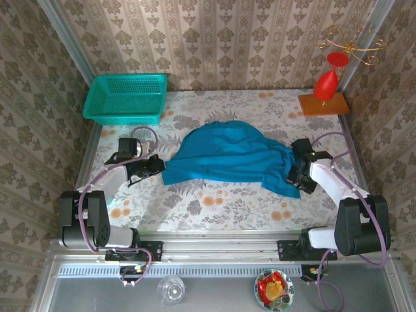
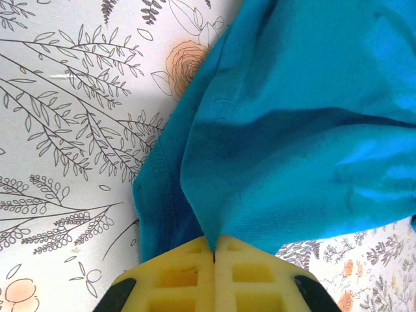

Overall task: Fold the inside-out t-shirt
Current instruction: Turn over the T-shirt at the center of the table.

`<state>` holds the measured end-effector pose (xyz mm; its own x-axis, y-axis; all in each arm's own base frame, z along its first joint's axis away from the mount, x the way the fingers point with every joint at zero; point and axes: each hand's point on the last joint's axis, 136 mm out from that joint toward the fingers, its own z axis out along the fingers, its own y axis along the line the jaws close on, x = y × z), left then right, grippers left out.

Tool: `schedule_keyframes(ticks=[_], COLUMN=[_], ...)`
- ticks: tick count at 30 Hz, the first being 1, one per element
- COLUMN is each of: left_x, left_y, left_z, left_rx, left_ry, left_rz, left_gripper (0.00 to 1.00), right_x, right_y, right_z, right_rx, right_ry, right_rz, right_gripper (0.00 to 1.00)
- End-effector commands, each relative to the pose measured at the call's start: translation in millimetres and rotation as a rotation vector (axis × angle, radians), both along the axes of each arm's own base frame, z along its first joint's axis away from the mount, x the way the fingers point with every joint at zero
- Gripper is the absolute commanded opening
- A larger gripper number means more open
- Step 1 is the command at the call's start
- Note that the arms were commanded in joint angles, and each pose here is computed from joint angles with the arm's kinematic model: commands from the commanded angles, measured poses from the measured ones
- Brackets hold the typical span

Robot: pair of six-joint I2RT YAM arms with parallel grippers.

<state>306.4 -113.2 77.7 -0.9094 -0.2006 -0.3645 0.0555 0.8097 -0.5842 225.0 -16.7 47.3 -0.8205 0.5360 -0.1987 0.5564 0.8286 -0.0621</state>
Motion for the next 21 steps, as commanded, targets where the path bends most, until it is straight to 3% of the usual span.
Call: schedule_keyframes(ticks=[1,16,21], left_x=[3.9,2.4,1.6], left_y=[-0.9,-2.1,-1.2], left_z=[5.4,6.4,6.4], left_rx=[0.014,0.010,0.011], left_ry=[-0.015,-0.020,-0.022], left_rz=[-0.013,-0.012,-0.010], left_gripper=[0.00,0.00,0.00], right_x=[-14.1,-17.6,-16.7], right_y=[-10.4,-0.1,1.2], right_z=[-6.7,-41.4,-45.9], right_rx=[-0.040,0.153,0.167], right_ry=[0.039,0.143,0.173], right_rz=[-0.040,-0.110,-0.108], right_gripper=[0.49,0.46,0.38])
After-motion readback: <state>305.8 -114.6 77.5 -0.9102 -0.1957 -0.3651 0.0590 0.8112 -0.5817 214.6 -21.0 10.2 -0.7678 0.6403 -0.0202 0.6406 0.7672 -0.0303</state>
